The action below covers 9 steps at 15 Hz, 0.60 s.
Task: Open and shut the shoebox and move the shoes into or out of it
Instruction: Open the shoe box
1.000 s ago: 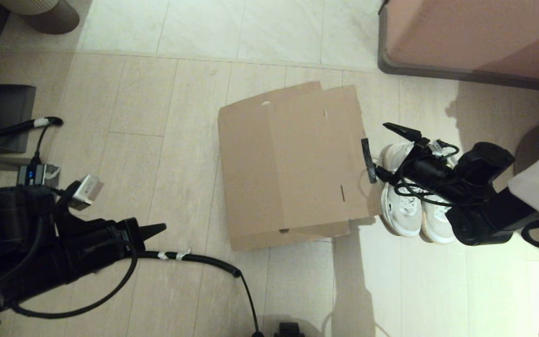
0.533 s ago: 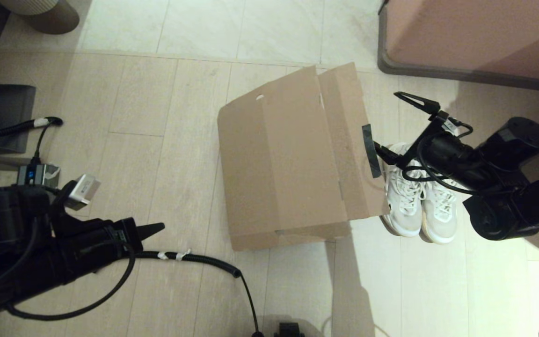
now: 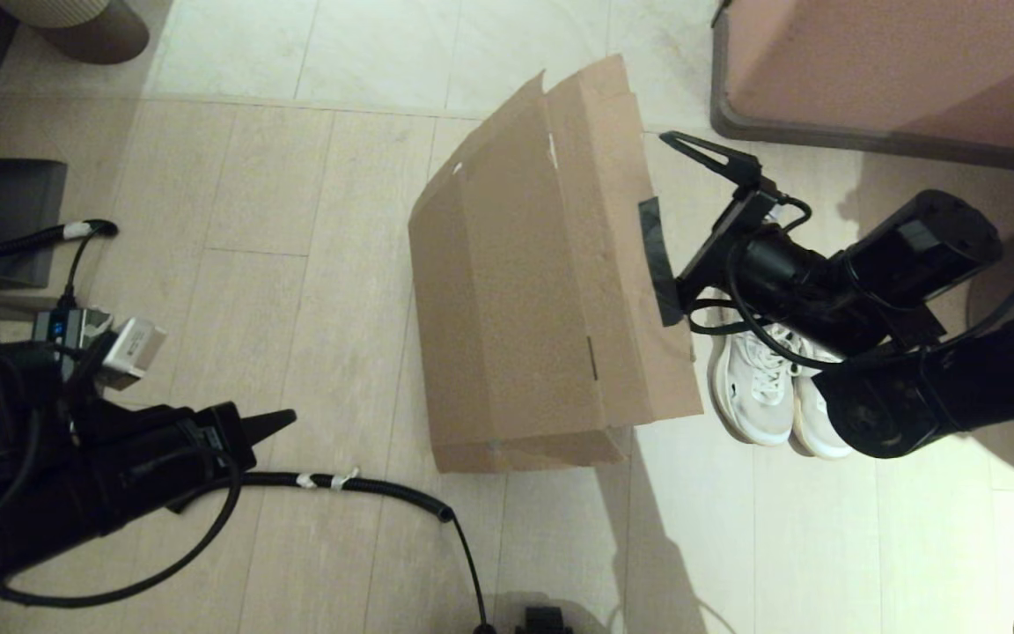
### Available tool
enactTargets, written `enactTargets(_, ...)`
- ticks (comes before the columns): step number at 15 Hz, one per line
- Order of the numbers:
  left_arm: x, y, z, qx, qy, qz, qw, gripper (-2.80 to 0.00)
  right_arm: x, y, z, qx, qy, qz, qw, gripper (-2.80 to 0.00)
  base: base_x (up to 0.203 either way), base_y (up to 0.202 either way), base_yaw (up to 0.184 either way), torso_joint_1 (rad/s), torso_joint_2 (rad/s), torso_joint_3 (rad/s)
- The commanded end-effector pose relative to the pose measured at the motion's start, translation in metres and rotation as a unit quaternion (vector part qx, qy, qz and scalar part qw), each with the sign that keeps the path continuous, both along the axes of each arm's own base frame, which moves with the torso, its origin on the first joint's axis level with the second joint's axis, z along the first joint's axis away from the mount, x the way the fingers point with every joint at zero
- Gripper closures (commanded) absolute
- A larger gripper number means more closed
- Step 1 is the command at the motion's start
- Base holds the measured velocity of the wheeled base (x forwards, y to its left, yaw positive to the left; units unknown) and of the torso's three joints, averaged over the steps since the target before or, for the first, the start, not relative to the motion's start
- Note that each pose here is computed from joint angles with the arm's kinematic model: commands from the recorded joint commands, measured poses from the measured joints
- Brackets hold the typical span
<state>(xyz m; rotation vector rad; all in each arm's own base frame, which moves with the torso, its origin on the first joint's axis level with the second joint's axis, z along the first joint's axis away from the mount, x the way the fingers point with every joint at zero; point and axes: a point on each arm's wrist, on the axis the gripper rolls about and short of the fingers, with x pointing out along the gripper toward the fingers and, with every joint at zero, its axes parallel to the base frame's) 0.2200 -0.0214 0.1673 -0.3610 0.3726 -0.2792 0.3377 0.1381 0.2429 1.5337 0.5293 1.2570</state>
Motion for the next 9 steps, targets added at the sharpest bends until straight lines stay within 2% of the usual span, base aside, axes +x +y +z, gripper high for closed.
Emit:
enactTargets(1, -0.002, 0.0, 0.003, -0.002, -0.008, -0.001, 1.0, 0.0, -0.01, 0.013, 0.012, 0.009, -0.018, 0.025, 0.999, -2.8, 0.0, 0.0, 0.0, 0.0, 0.0, 0.0)
enactTargets(6, -0.004, 0.0, 0.008, -0.003, -0.019, 0.0, 0.9998, 0.0, -0.028, 0.056, 0.029, 0.025, -0.051, 0.093, 0.994, -2.8, 0.0, 0.0, 0.0, 0.0, 0.0, 0.0)
enactTargets(9, -0.012, 0.001, 0.024, -0.003, -0.055, 0.001, 0.9985, 0.0, -0.025, 0.094, 0.019, 0.029, -0.053, 0.131, 0.99, -2.8, 0.0, 0.0, 0.0, 0.0, 0.0, 0.0)
